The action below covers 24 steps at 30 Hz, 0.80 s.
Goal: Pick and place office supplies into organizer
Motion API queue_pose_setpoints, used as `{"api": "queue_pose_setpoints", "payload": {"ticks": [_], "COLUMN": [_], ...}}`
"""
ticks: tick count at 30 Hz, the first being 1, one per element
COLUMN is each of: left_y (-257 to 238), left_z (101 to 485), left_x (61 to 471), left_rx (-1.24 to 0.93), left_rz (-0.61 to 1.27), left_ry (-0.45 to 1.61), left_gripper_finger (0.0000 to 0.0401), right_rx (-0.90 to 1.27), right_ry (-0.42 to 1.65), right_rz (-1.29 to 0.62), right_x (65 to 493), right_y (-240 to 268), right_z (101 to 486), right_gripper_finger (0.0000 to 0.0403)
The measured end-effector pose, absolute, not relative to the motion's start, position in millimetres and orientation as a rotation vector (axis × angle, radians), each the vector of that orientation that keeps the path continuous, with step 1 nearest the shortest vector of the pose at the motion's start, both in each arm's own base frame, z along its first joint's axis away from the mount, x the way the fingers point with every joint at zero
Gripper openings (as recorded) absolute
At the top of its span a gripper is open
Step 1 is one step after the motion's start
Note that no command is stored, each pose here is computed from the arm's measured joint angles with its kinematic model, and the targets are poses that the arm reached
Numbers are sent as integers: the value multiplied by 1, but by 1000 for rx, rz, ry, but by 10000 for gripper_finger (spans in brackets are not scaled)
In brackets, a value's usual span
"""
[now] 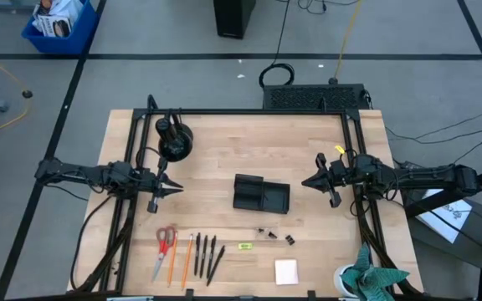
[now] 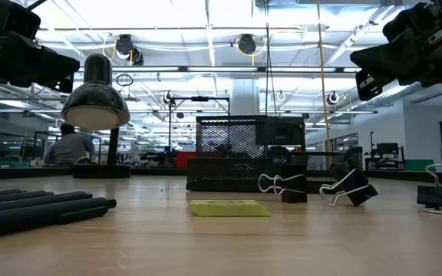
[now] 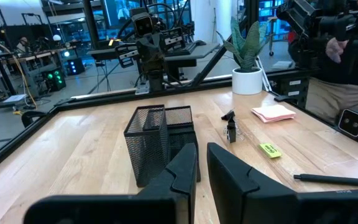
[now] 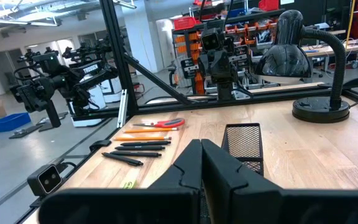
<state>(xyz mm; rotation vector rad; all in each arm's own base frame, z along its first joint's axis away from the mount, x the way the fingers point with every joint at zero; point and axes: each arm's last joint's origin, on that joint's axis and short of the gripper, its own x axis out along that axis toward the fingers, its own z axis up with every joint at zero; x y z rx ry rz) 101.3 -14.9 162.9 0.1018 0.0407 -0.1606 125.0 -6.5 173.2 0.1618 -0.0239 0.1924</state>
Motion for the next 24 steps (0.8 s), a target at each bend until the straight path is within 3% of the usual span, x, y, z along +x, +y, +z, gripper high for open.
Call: {"api": "queue_pose_setpoints", "payload": {"ticks": [24], "left_y": [-15], "left_z": [163], "left_x": [101], "left_rx": [102], "left_rz": [-160], "left_ry": [41], "left_gripper_finger": [47], "right_rx": [152], "right_ry": [-68], "right_rz": [196], "right_x": [125], "right_y": [-6], "right_z": [177], "right_gripper_finger": [0]}}
